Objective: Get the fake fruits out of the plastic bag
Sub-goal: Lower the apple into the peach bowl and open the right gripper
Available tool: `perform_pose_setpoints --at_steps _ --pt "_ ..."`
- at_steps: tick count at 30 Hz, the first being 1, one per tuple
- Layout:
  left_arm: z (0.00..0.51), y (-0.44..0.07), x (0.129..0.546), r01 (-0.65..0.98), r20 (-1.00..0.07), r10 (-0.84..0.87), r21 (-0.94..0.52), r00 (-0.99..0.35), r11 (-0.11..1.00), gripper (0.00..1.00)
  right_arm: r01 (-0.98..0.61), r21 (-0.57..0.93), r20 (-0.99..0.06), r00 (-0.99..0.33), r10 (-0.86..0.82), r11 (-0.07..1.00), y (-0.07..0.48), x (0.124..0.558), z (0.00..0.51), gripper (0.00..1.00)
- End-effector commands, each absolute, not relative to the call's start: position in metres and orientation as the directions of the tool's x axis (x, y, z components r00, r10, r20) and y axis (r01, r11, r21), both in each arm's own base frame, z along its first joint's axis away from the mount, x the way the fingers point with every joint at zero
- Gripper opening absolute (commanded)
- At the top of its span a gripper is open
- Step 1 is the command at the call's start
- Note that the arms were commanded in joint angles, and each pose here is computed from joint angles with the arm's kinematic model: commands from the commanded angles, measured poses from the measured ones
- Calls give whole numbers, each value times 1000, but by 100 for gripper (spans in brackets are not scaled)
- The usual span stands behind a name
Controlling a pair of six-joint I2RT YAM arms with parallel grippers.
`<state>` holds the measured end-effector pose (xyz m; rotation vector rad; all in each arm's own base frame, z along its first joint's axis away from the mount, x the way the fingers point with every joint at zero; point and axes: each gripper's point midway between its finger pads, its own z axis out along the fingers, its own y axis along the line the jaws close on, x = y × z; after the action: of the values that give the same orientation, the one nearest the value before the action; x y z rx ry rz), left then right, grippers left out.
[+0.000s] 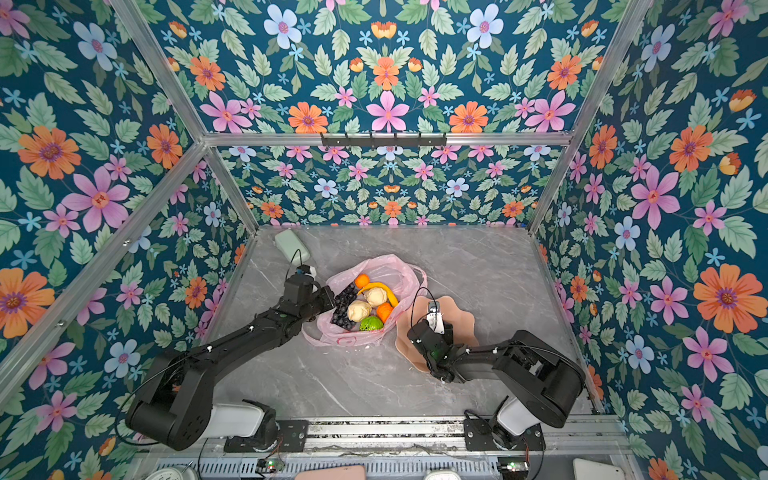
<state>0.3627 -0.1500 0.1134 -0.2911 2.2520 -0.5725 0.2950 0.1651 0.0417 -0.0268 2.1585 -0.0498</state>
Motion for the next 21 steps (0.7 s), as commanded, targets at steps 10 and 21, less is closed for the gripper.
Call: perform_pose_setpoints --at_steps 10,21 --pt "112 -148 363 -26 -644 -363 -470 -674 882 0 8 -25 -831 -556 -16 1000 163 292 46 75" --pt "112 -148 363 -27 -640 -365 -473 -676 881 0 14 -26 -832 -555 -13 1000 161 290 55 85"
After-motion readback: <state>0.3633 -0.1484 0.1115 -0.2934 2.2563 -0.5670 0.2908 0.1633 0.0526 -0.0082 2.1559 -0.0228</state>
